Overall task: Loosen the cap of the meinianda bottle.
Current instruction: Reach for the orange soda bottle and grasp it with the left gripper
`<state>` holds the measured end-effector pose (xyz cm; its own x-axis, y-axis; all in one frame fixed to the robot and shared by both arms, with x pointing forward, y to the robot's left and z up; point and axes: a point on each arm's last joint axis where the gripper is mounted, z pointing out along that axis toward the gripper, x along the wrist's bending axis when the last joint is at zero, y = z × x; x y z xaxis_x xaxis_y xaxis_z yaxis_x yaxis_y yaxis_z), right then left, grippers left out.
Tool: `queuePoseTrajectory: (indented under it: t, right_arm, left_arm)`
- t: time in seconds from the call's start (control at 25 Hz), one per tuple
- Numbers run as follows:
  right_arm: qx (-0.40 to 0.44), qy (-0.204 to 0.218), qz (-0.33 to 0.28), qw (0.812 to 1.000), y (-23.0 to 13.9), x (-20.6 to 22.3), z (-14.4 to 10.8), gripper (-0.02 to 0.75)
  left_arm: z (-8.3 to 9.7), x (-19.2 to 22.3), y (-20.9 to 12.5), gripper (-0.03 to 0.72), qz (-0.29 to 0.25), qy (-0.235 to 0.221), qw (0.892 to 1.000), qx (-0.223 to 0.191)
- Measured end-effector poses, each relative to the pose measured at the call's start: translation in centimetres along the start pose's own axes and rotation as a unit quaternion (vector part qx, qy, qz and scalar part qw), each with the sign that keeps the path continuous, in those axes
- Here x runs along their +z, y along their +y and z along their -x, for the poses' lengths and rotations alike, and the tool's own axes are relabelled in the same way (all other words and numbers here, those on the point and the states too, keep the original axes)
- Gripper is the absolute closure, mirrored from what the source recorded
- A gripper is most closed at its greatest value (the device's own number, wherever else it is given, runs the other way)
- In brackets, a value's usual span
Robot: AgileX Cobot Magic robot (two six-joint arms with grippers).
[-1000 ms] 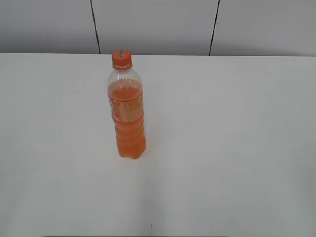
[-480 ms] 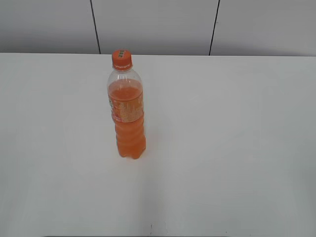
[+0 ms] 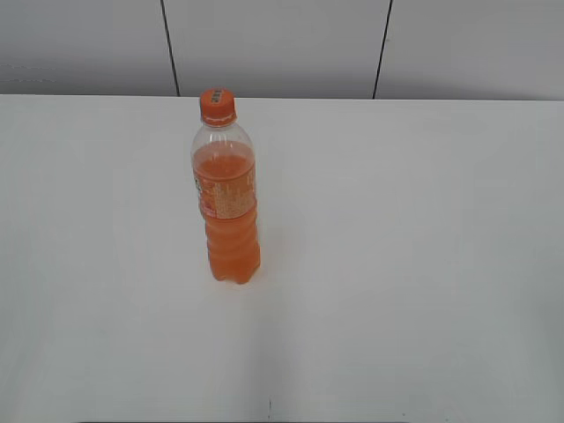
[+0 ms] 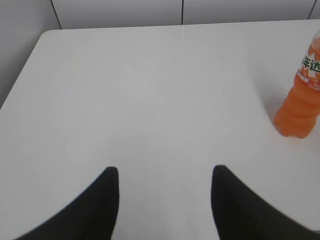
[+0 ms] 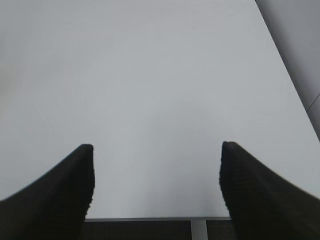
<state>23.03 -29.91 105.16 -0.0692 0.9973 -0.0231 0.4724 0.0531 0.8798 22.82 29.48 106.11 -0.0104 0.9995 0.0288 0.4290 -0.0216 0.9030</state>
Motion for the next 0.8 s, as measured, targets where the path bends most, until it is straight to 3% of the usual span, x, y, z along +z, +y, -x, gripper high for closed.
queuePoseTrajectory:
  t: [0.36, 0.64, 0.8]
  right_arm:
    - [0.000, 0.000, 0.000, 1.000, 0.0, 0.0, 0.0, 0.154]
    - [0.000, 0.000, 0.000, 1.000, 0.0, 0.0, 0.0, 0.154]
    - [0.000, 0.000, 0.000, 1.000, 0.0, 0.0, 0.0, 0.154]
  left_arm:
    - [0.1, -0.1, 0.2, 0.315, 0.009, -0.005, 1.000, -0.003]
    - [-0.2, 0.4, 3.2, 0.307, 0.101, 0.002, 0.995, -0.008]
    - [-0.5, 1.9, 5.2, 0.305, 0.127, 0.008, 0.992, -0.011]
